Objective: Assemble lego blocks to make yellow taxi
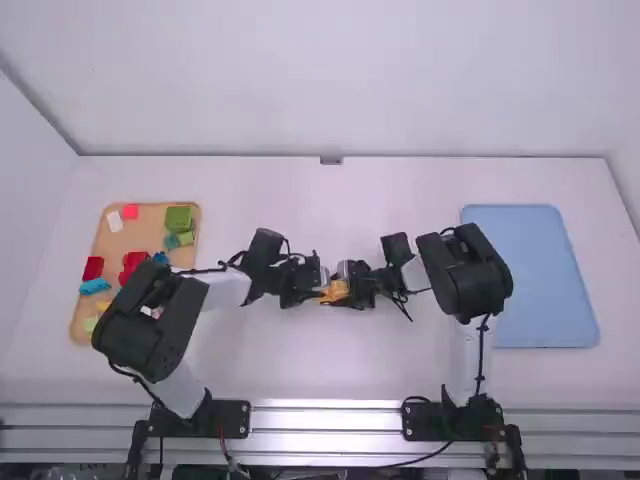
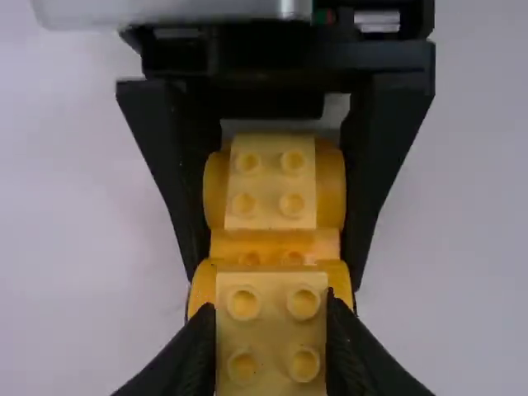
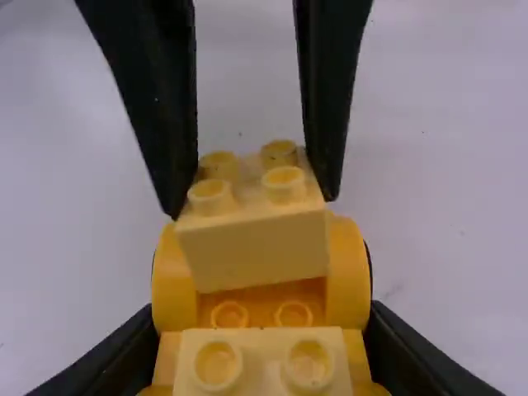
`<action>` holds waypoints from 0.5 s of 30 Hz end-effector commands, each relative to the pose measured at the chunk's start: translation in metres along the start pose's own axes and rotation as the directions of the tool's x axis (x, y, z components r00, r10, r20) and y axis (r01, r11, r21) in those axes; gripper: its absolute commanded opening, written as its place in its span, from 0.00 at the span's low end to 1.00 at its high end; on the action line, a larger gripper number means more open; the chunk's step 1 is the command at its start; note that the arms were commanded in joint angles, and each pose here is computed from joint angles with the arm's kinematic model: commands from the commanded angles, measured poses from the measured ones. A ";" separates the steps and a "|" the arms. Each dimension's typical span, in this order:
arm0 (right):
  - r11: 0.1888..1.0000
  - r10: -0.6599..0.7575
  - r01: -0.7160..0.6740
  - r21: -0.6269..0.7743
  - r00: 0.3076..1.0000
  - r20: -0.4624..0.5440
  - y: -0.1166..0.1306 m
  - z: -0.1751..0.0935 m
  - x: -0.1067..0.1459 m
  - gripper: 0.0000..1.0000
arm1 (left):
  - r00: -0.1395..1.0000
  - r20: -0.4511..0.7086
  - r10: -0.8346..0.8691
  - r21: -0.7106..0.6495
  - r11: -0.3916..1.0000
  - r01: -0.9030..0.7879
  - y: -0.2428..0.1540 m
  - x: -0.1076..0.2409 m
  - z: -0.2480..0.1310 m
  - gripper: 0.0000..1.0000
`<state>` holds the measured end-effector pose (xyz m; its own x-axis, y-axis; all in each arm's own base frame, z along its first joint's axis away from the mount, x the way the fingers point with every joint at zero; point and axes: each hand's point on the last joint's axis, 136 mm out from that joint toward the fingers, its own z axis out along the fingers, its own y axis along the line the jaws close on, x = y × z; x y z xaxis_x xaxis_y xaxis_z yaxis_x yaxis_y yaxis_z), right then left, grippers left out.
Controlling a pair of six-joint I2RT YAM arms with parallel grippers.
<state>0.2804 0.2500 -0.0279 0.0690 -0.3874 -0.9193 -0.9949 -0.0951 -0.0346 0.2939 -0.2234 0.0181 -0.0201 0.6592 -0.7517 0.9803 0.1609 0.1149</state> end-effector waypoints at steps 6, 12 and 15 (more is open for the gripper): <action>1.000 0.009 -0.009 -0.012 1.000 0.003 0.003 0.003 0.003 0.45 | 0.999 0.036 0.031 0.090 0.995 -0.035 -0.006 -0.018 -0.001 0.28; 1.000 0.009 -0.009 -0.012 1.000 0.003 0.003 0.003 0.003 0.45 | 0.999 0.033 0.038 0.101 0.994 -0.041 -0.010 -0.018 0.003 0.29; 1.000 0.009 -0.009 -0.012 1.000 0.003 0.003 0.003 0.003 0.45 | 0.999 0.013 0.041 0.099 0.994 -0.042 -0.011 -0.013 0.008 0.29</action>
<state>0.2799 0.2507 -0.0280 0.0706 -0.3874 -0.9192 -0.9946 -0.0973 -0.0354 0.2901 -0.2346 0.0284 0.0154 0.6526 -0.7576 0.9916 0.0874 0.0954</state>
